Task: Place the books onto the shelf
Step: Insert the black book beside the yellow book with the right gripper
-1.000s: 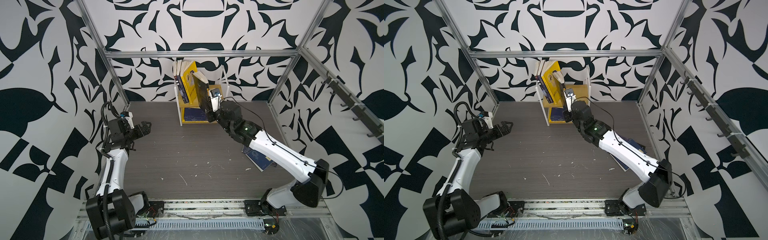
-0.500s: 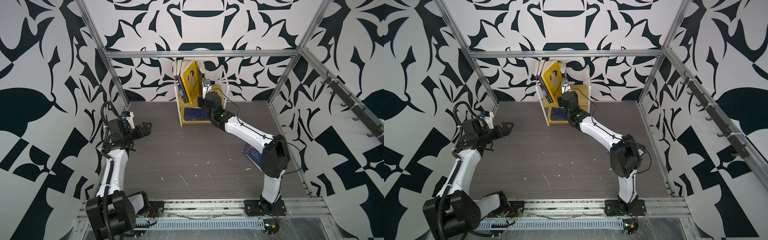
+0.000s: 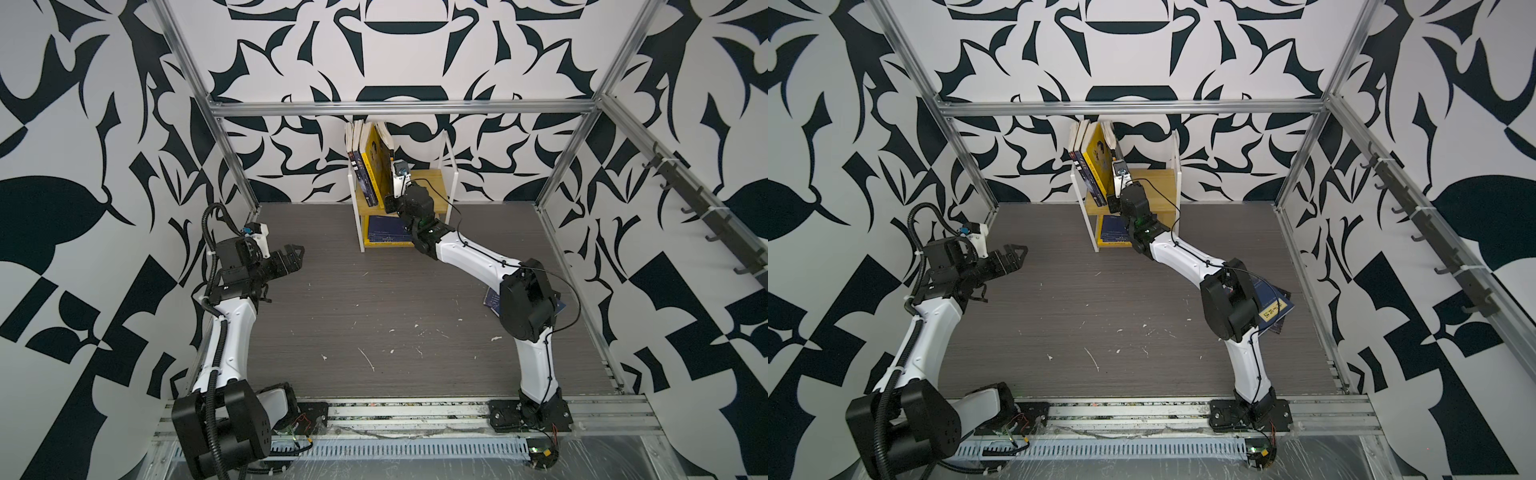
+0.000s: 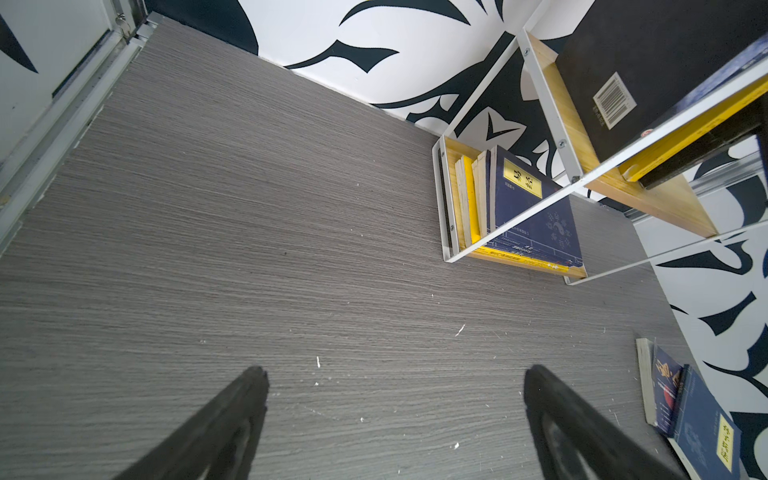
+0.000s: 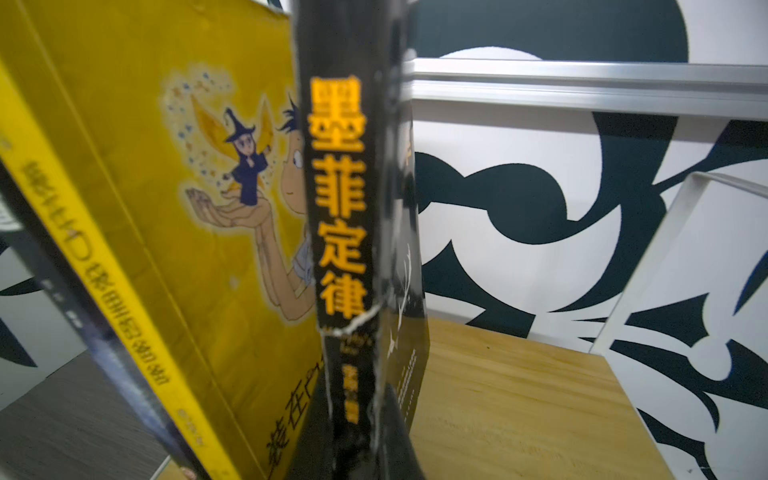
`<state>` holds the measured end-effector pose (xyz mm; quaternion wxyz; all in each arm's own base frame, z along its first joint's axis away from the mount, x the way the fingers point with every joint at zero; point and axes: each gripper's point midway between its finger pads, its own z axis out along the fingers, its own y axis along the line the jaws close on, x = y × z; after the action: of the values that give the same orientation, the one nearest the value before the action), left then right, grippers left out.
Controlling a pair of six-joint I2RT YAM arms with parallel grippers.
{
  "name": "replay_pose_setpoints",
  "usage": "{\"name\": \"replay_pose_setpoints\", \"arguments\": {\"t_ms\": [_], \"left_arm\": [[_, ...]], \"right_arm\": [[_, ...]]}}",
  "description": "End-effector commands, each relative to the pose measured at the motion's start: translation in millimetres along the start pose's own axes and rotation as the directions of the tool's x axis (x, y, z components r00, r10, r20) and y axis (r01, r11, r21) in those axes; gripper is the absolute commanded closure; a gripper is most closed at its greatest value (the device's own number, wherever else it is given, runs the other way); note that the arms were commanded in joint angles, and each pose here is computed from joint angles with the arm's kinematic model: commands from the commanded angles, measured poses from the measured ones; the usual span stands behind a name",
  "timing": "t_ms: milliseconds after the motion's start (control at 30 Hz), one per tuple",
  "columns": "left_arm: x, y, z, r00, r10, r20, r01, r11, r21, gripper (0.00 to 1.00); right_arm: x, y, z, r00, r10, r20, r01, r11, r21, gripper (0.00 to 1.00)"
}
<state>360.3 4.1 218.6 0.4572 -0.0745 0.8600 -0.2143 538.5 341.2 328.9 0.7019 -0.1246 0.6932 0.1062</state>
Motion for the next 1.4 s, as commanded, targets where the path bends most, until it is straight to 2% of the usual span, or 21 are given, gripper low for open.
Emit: {"name": "replay_pose_setpoints", "arguments": {"t_ms": [0,167,300,533,633,733,833,900,1033,1133,1367], "left_arm": [[4,0,2,1.000,-0.002,-0.019,0.003,1.000,0.010,0.00],[4,-1,2,1.000,-0.006,-0.019,0.006,1.000,0.020,0.00],[4,-2,1,1.000,-0.001,-0.017,0.001,1.000,0.019,0.00],[3,0,1,1.000,-0.006,-0.015,0.006,1.000,0.018,0.01],[4,3,0,1.000,-0.010,-0.013,0.010,1.000,0.010,0.01],[4,5,1,1.000,-0.014,-0.013,0.014,1.000,0.005,0.01],[3,6,1,1.000,-0.022,-0.011,0.022,1.000,0.005,0.01],[2,6,1,1.000,-0.025,-0.011,0.025,1.000,0.008,0.00],[2,6,0,1.000,-0.028,-0.009,0.028,1.000,0.007,0.00],[2,5,0,1.000,-0.025,-0.005,0.025,1.000,0.010,0.00],[1,4,-3,1.000,-0.021,0.001,0.021,1.000,0.012,0.01]], "right_arm": [[-50,12,-12,0.991,0.034,0.126,-0.023,0.996,-0.089,1.00],[-40,29,-12,0.992,-0.025,0.121,0.049,0.979,-0.198,1.00],[-36,27,-12,0.993,-0.017,0.115,0.048,0.961,-0.272,0.99],[-43,34,-28,0.991,-0.062,0.117,0.109,0.885,-0.453,0.66],[-46,31,-38,0.991,-0.071,0.110,0.117,0.853,-0.508,0.59],[-53,22,-49,0.993,-0.041,0.112,0.097,0.823,-0.560,0.57],[-59,10,-56,0.996,-0.008,0.092,0.061,0.799,-0.598,0.49],[-59,0,-57,0.998,0.004,0.067,0.038,0.791,-0.611,0.39],[-54,-6,-50,1.000,0.021,0.016,-0.006,0.769,-0.640,0.13],[-45,2,-41,1.000,0.020,-0.002,-0.016,0.735,-0.677,0.01],[-27,16,-19,0.998,0.052,-0.041,-0.065,0.668,-0.741,0.01]]}}
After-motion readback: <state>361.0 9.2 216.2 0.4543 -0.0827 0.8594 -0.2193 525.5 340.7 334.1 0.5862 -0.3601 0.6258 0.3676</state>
